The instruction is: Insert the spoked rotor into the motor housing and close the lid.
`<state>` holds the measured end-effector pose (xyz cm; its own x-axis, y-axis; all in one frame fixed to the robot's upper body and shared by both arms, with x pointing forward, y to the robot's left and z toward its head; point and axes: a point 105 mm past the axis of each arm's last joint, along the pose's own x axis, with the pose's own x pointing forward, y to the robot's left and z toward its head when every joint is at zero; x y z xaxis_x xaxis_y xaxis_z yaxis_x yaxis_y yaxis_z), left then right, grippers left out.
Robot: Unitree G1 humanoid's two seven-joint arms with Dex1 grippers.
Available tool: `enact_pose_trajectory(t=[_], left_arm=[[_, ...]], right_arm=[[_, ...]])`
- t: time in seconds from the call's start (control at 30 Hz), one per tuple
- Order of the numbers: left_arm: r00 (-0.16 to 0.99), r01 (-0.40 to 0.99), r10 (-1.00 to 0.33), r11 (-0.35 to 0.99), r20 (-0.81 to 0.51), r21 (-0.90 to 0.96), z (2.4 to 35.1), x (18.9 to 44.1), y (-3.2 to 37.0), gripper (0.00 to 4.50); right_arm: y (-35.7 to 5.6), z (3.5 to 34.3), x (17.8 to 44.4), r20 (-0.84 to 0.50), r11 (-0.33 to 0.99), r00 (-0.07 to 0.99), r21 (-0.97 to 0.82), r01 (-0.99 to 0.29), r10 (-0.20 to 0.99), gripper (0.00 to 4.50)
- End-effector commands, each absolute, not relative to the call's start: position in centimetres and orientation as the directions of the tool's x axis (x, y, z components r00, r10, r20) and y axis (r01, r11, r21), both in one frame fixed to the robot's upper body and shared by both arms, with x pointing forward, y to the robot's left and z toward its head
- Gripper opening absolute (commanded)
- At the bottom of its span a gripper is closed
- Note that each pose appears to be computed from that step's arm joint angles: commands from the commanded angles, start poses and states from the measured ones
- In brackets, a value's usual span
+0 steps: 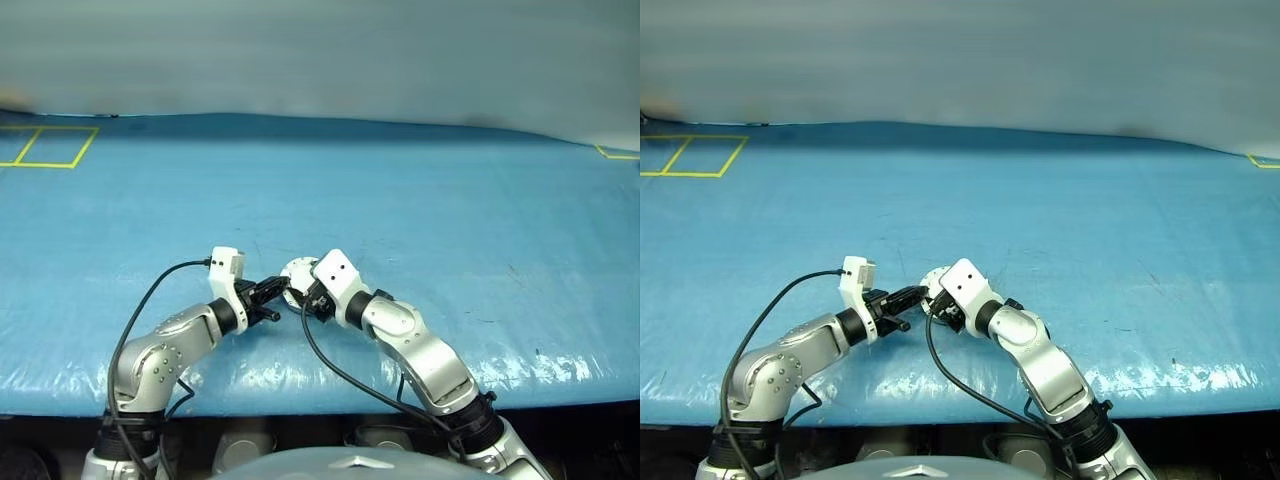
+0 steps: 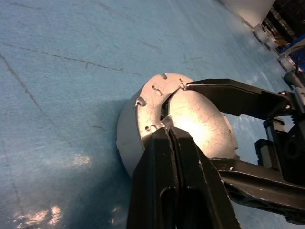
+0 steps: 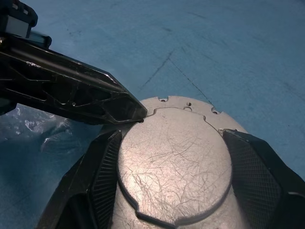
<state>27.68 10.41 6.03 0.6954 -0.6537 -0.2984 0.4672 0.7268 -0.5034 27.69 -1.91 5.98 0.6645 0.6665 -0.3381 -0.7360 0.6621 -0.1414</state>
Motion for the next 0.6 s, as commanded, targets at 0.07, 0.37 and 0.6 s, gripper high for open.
enact_pose_trajectory(t=[0.07,0.37,0.6], left_arm=[[0.703,0.451,-0.643,0.734,-0.305,-0.508,5.8,28.0,10.3,0.00],[0.619,0.516,-0.712,0.687,-0.332,-0.511,5.6,27.0,9.2,0.00],[0.618,0.514,-0.698,0.706,-0.360,-0.487,5.3,27.0,9.6,0.00]], right_arm=[[-2.8,3.4,27.1,-0.440,0.672,0.646,-0.118,-0.731,0.624,3.03],[-2.5,3.4,26.7,-0.438,0.664,0.627,-0.087,-0.743,0.644,3.03],[-3.3,4.6,26.1,-0.393,0.693,0.644,-0.023,-0.721,0.657,4.47]])
